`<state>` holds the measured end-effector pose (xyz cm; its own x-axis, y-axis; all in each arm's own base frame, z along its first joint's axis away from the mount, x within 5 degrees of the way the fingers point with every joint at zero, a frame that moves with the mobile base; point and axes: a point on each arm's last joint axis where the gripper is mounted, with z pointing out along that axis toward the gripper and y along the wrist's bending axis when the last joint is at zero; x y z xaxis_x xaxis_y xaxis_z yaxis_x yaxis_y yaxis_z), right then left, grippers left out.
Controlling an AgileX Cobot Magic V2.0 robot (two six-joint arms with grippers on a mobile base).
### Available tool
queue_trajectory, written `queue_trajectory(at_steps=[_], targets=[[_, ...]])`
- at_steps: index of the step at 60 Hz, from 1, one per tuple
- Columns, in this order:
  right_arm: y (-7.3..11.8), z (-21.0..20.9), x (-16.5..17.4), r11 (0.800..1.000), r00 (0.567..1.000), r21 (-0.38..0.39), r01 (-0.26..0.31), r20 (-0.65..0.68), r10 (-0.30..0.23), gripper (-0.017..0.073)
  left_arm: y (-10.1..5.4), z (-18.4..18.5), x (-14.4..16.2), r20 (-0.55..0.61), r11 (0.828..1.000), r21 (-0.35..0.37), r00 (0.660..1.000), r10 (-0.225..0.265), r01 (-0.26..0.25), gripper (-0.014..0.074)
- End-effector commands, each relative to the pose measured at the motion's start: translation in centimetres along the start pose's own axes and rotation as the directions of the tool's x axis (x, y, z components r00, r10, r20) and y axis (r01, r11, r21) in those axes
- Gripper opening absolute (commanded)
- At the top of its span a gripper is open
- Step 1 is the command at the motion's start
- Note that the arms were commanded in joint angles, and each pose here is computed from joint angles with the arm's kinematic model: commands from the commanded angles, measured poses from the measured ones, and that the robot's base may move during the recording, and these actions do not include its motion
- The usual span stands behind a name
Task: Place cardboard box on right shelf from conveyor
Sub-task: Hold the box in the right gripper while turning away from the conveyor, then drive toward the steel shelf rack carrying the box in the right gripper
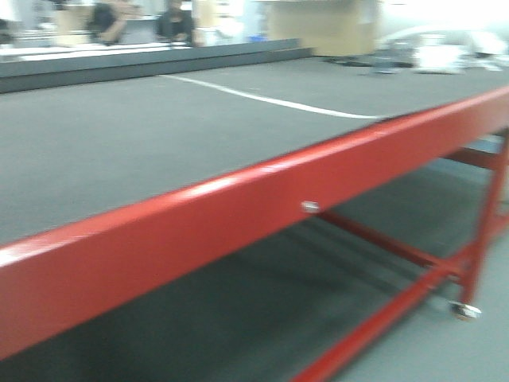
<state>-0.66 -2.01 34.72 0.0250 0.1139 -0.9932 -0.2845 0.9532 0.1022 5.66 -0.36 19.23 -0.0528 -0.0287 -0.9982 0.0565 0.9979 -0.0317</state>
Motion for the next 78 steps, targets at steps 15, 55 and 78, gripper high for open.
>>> queue_trajectory(at_steps=[15, 55, 78], targets=[[0.25, -0.07, -1.61, 0.999, 0.993, -0.012, 0.032, 0.110, -0.030, 0.0150, 0.04, -0.10, -0.57, 0.092, 1.000, -0.004, 0.996, -0.005, 0.006, -0.0116], [0.25, -0.07, -1.61, 0.999, 0.993, -0.012, 0.032, 0.110, -0.030, 0.0150, 0.04, -0.10, -0.57, 0.092, 1.000, -0.004, 0.996, -0.005, 0.006, -0.0116], [0.25, -0.07, -1.61, 0.999, 0.993, -0.012, 0.032, 0.110, -0.030, 0.0150, 0.04, -0.10, -0.57, 0.092, 1.000, -0.004, 0.996, -0.005, 0.006, -0.0116]])
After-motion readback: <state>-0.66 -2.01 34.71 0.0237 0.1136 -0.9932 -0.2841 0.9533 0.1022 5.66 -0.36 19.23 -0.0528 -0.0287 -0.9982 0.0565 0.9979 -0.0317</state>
